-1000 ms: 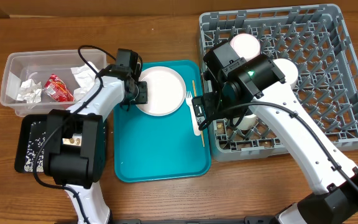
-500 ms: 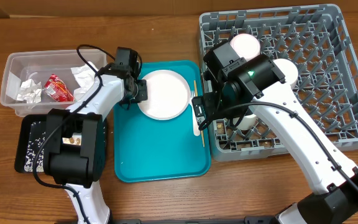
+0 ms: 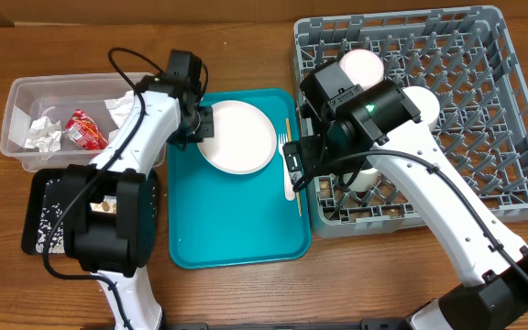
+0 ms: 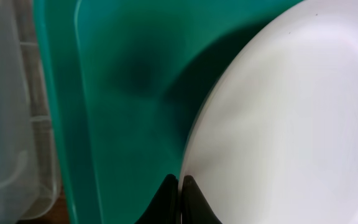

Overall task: Sort waste into correct bins and load items into the dishwasher
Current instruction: 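Grasp the rim of the white plate with the left gripper, then lift the white plate with the left gripper toward the right gripper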

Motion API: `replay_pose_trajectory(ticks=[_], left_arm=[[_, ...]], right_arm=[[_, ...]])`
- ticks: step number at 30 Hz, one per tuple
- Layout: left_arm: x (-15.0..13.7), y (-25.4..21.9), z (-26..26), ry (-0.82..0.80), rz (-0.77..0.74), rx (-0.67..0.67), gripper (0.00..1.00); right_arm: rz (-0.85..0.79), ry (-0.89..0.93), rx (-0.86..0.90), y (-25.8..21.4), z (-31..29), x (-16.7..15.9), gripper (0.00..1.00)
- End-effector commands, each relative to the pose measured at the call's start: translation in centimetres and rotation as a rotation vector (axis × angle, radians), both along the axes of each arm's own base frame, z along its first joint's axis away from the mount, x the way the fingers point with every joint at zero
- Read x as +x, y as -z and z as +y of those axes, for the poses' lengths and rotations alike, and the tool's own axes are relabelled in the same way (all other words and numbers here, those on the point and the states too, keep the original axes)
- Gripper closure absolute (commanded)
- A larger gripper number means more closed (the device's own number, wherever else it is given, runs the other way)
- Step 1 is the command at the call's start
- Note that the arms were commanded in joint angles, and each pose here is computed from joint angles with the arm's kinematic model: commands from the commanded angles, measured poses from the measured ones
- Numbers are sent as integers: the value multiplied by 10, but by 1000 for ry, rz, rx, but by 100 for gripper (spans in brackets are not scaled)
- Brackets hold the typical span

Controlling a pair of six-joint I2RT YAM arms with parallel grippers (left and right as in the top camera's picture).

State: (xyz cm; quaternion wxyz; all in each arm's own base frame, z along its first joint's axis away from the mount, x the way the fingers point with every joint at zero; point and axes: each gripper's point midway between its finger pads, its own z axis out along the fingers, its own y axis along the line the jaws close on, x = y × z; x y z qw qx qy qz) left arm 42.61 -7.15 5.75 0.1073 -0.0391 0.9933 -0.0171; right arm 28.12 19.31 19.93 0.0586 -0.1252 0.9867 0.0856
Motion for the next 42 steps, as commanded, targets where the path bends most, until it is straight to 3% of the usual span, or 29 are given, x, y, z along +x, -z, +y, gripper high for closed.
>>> replay_pose_trajectory(ticks=[1,12,24,28,37,42], left_arm=[[11,-51,1,-2,-102,12,96],[-29,-133,-10,29,-179,-106,96],[-68,-166,-46,207,-163,-308,96],[-71,-169,-56,246,-157,-357,96],[-73,-170,-59,270,-158,-374,96],[-75,-173,-65,291,-155,-410,96]], right_arm=[[-20,6,-3,-1,-3,5,0],[-80,64,56,-6,-5,30,0],[-67,89,301,-22,3,52,1],[-62,54,351,-27,12,50,27],[-72,52,355,-28,13,52,31],[-88,50,363,-30,14,56,43]])
